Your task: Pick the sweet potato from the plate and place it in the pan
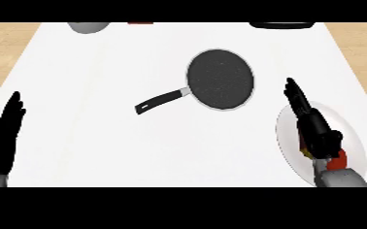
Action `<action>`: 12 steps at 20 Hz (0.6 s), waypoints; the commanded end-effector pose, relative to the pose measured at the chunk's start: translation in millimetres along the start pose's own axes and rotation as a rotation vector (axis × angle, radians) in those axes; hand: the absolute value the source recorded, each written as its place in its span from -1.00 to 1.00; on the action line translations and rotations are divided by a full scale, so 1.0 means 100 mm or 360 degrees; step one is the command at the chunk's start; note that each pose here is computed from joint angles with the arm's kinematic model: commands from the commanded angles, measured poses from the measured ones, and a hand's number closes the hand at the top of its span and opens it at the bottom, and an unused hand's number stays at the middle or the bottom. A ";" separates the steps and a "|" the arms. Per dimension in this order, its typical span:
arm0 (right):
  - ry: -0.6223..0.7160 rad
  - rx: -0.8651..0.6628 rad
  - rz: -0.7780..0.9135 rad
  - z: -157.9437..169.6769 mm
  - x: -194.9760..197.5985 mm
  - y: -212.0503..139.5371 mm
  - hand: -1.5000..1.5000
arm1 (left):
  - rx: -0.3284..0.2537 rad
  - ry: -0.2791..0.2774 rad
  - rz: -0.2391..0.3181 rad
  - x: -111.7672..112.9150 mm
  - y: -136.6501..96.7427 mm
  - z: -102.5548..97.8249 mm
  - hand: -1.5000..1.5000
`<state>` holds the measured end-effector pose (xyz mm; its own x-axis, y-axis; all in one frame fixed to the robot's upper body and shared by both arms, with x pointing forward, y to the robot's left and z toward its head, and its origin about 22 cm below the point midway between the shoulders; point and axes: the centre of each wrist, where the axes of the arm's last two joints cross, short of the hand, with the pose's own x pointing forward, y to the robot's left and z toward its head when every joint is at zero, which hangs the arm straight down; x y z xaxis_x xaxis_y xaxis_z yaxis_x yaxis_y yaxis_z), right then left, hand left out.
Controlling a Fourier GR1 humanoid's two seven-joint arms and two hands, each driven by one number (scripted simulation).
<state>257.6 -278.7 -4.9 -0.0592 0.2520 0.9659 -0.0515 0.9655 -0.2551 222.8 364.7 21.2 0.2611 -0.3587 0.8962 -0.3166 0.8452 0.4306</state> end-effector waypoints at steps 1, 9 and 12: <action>0.0008 -0.0200 0.0062 0.01 0.13 -0.25 -1.00 | -0.0105 -0.0041 0.0042 0.13 -0.10 0.07 0.00; 0.0404 -0.1493 0.0433 0.08 0.03 -1.26 -1.00 | -0.0336 -0.0087 0.0011 0.05 -0.44 0.21 0.00; 0.0657 -0.1528 0.0495 0.46 -0.14 -1.08 -1.00 | -0.0410 -0.0064 0.0017 0.02 -0.60 0.32 0.00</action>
<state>250.5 -376.1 17.0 0.2750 0.3905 0.8786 0.6315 0.6157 -0.4713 218.7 315.2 8.8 0.2042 -0.3726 0.9052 -0.1150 0.9092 0.4002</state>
